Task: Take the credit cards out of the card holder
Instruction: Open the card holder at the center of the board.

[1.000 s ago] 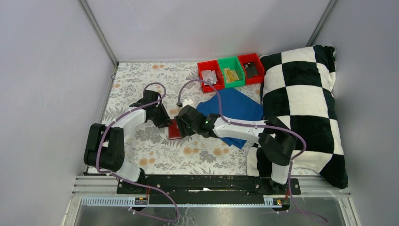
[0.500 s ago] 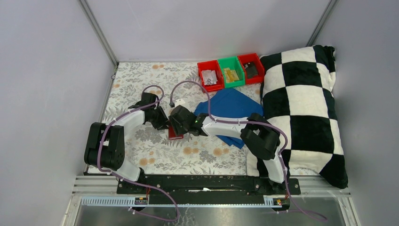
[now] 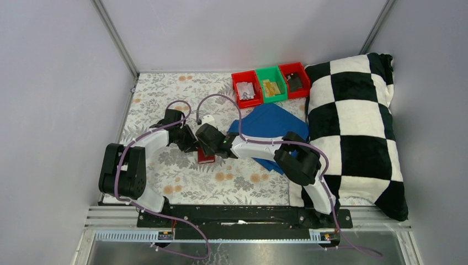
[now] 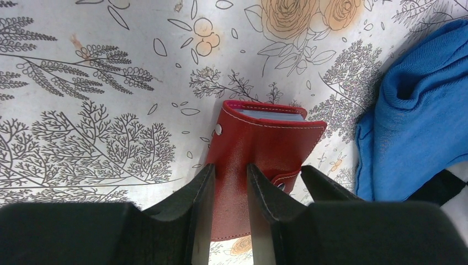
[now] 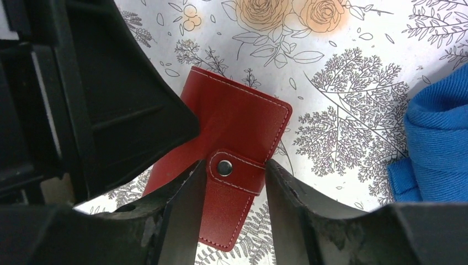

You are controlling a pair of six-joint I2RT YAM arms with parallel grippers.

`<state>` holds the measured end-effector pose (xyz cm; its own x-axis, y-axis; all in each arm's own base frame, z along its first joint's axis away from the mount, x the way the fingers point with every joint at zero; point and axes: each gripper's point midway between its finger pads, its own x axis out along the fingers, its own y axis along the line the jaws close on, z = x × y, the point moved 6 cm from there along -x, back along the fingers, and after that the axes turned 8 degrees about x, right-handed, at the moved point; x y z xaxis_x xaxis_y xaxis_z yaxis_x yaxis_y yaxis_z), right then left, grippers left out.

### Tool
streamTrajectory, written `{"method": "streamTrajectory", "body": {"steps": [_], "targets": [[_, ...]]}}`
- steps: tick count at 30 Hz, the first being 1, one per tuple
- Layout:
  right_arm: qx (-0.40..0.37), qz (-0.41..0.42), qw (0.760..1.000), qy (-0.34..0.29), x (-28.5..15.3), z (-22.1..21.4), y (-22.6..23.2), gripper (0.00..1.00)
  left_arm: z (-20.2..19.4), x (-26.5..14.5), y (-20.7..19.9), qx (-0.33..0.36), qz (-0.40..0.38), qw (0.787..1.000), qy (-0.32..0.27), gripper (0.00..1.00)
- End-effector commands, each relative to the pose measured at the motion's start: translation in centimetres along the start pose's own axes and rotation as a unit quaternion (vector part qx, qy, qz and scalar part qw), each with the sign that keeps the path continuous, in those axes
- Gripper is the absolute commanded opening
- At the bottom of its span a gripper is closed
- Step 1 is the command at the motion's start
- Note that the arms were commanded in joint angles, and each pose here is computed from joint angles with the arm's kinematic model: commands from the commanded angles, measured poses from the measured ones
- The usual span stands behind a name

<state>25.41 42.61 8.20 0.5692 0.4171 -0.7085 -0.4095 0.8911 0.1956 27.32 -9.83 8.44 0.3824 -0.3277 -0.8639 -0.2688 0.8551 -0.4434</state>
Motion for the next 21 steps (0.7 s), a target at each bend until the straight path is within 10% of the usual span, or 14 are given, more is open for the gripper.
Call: {"method": "streamTrajectory", "body": {"steps": [1,7,12,21], "targets": [[0.009,-0.009,1.000,-0.027,0.8,1.1,0.5,0.52,-1.0,1.4,1.4,0.003,0.021,1.000,0.013,0.30],[0.018,-0.005,1.000,-0.019,1.1,0.8,0.8,0.41,-0.9,1.2,1.2,0.003,0.017,1.000,0.010,0.30],[0.036,0.001,0.999,-0.026,-0.2,1.8,1.0,0.01,-0.9,1.2,1.3,0.005,0.020,1.000,0.012,0.29],[0.056,-0.002,0.997,-0.049,-2.5,3.1,-0.1,0.00,-0.6,1.0,1.4,0.014,0.031,0.999,0.005,0.28]]}}
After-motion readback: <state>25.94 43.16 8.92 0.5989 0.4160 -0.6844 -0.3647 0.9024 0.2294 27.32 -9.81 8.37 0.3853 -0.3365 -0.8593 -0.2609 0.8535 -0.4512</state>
